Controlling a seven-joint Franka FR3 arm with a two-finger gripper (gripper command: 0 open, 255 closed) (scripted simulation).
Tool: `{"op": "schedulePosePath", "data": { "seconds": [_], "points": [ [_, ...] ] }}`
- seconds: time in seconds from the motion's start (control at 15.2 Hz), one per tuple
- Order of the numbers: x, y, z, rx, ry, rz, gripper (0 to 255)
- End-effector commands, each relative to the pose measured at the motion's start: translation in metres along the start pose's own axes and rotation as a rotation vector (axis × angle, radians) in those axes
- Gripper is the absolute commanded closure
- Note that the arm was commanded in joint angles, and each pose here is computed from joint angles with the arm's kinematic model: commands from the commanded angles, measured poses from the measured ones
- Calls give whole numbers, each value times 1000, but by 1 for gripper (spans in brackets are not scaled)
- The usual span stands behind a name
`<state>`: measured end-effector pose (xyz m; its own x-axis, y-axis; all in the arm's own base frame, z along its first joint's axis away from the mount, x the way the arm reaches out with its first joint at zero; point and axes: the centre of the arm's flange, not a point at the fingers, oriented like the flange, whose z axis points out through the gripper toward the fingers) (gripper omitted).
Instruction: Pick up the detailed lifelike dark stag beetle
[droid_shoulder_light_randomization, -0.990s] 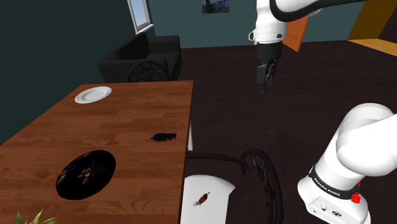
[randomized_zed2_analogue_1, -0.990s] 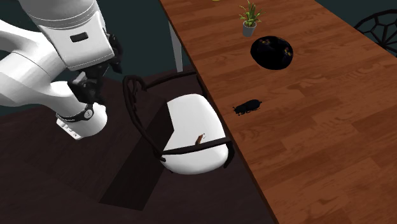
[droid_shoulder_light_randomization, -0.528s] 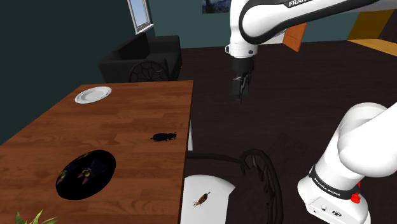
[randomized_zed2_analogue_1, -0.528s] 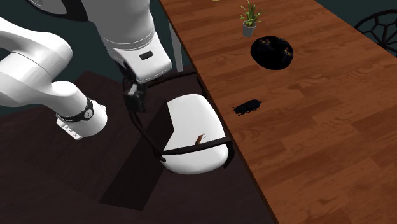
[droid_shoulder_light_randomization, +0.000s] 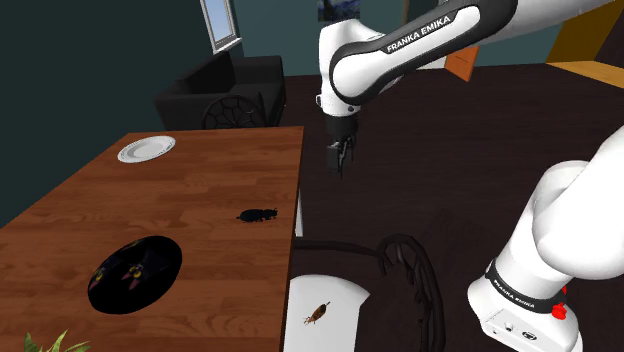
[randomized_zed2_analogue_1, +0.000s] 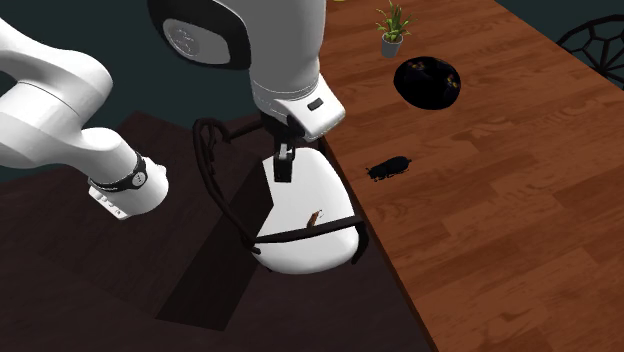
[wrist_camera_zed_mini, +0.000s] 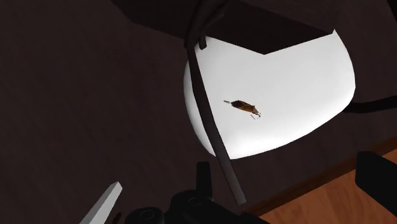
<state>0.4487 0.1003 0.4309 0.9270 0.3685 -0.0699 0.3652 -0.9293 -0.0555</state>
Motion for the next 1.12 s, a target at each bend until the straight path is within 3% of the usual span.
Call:
{"op": "schedulePosePath", "data": {
  "seconds": [0.0, 1.06],
  "points": [
    [22, -4, 10, -6, 9, -26, 0],
    [193, -74, 96, -51, 72, -225, 0]
  ]
}}
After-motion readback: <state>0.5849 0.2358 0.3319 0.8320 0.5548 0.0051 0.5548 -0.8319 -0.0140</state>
